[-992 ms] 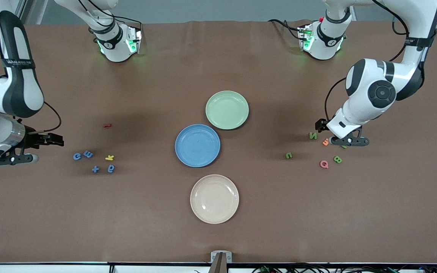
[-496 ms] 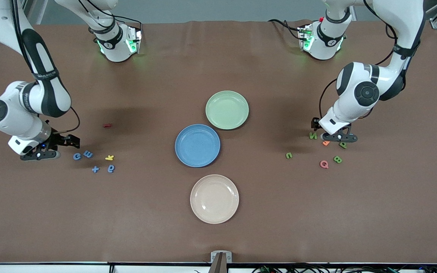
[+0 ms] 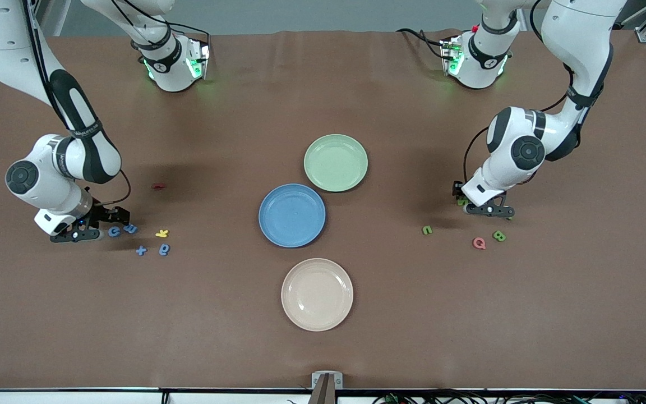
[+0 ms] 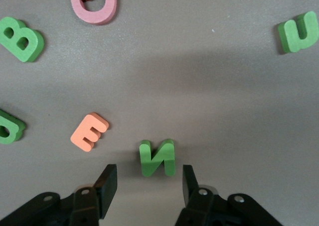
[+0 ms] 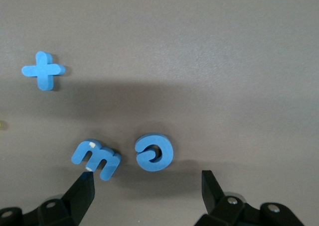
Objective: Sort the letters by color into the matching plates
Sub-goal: 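Grasp the green N with the left gripper while the right gripper grasps the blue c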
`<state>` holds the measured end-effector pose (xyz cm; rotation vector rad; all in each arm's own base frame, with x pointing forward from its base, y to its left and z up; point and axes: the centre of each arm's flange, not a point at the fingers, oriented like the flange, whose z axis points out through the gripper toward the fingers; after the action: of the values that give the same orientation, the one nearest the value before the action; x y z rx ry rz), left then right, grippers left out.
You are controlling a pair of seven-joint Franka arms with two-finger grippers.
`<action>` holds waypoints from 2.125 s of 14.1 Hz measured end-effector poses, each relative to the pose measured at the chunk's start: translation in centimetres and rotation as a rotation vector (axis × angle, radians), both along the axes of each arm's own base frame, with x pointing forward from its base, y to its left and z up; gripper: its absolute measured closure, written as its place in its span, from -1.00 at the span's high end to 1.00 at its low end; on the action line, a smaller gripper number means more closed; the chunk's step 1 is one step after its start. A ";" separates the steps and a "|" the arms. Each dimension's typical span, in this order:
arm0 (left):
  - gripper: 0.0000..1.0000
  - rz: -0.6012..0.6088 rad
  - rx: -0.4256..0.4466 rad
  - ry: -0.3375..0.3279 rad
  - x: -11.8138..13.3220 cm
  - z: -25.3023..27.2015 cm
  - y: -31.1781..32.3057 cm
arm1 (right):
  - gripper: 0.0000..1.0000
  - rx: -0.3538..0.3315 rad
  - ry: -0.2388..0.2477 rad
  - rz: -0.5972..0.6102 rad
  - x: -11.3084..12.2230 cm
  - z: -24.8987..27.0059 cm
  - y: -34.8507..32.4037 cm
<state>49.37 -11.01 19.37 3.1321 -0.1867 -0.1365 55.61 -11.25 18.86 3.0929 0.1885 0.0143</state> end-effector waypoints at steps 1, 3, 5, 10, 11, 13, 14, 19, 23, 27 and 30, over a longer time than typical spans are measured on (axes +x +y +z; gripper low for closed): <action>0.15 0.000 0.000 0.001 0.0 -0.1 0.0 | 0.90 -0.002 -0.006 0.023 0.2 0.2 -0.3; 0.09 -0.001 -0.001 0.004 0.1 -0.3 -0.1 | 0.89 -0.005 -0.008 0.066 0.5 0.2 -1.4; 0.09 -0.001 -0.002 0.006 0.3 -0.5 -0.2 | 0.89 -0.005 0.002 0.083 0.6 -0.6 -2.3; 0.07 0.000 -0.005 0.010 0.7 -1.0 -0.3 | 0.81 0.001 0.016 0.097 0.7 -1.8 -1.9; 0.06 0.000 -0.006 0.011 0.8 -1.1 -0.3 | 0.81 0.002 0.016 0.099 0.7 -1.8 -1.7; 0.02 0.000 -0.007 0.014 0.9 -1.4 -0.3 | 0.78 0.003 0.015 0.102 0.8 -1.7 -1.6; -0.04 0.000 -0.007 0.017 0.9 -1.6 -0.3 | 0.63 0.002 0.014 0.102 0.8 -1.7 -1.6; -0.33 0.000 -0.008 0.019 1.0 -1.8 -0.4 | 0.07 0.002 0.008 0.107 1.1 -1.5 -1.6; -0.33 -0.001 -0.011 -0.007 1.9 -0.5 -0.6 | -0.33 -0.003 -0.009 0.112 2.1 -1.2 -1.7; -0.33 -0.031 0.001 0.008 2.7 3.9 -2.8 | -0.32 -0.002 -0.005 0.120 2.7 -0.8 -1.6; -0.33 -0.021 0.006 0.029 2.6 6.2 -6.1 | -0.32 0.004 0.008 0.144 4.1 1.4 -0.1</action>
<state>51.95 -17.09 25.56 3.1331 -0.2193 -0.1835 59.68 -11.34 20.28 3.0768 0.4110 0.0068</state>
